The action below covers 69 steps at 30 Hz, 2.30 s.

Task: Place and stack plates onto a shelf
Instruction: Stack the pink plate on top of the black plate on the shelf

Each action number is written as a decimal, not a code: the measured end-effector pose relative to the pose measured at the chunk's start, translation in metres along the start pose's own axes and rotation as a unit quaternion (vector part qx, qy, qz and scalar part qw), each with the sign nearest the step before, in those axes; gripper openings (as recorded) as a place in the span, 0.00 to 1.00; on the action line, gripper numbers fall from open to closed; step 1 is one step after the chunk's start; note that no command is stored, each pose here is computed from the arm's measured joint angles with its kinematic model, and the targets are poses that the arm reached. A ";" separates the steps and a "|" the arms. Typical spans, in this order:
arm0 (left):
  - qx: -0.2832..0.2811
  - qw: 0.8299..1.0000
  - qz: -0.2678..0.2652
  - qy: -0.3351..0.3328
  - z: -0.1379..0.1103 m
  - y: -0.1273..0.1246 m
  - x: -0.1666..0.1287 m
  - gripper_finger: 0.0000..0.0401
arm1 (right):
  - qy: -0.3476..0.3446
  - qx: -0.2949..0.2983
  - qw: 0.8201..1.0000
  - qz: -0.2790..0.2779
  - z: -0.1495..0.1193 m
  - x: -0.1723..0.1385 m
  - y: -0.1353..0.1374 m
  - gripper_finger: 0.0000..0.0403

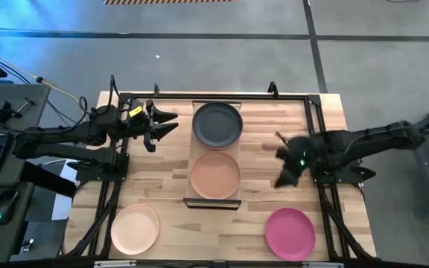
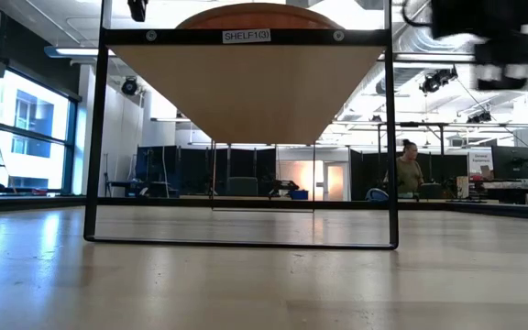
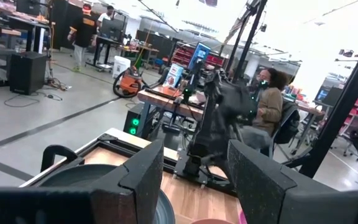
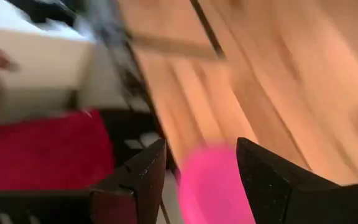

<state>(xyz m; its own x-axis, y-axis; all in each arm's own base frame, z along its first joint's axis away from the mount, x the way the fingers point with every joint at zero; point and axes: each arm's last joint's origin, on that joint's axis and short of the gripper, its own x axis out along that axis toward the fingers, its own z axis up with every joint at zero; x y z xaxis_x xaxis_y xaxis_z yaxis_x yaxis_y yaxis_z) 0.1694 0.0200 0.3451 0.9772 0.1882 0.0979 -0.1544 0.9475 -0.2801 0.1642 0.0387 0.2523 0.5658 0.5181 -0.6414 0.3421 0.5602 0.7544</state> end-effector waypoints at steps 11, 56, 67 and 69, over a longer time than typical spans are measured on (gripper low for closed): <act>0.006 1.000 0.002 0.000 0.000 0.000 0.000 0.42 | 0.082 0.021 0.986 -0.147 -0.053 0.046 -0.021 0.44; 0.010 1.000 0.003 0.004 -0.001 0.000 0.000 0.42 | 0.163 -0.106 0.977 -0.084 -0.069 0.084 -0.012 0.00; 0.010 1.000 0.003 0.004 -0.001 0.000 0.000 0.42 | 0.115 -0.041 0.986 0.114 -0.061 0.021 0.016 0.00; 0.010 1.000 0.004 0.004 -0.001 0.001 0.000 0.42 | 0.075 -0.028 0.986 0.147 -0.053 0.009 0.023 0.00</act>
<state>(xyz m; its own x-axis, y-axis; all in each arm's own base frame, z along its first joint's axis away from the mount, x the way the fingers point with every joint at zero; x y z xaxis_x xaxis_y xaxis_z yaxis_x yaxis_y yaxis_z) 0.1696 0.0203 0.3442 0.9771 0.1935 0.0890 -0.1644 0.9508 -0.2624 0.1371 0.0904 0.2563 0.5154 0.7512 -0.4123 0.1350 0.4040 0.9048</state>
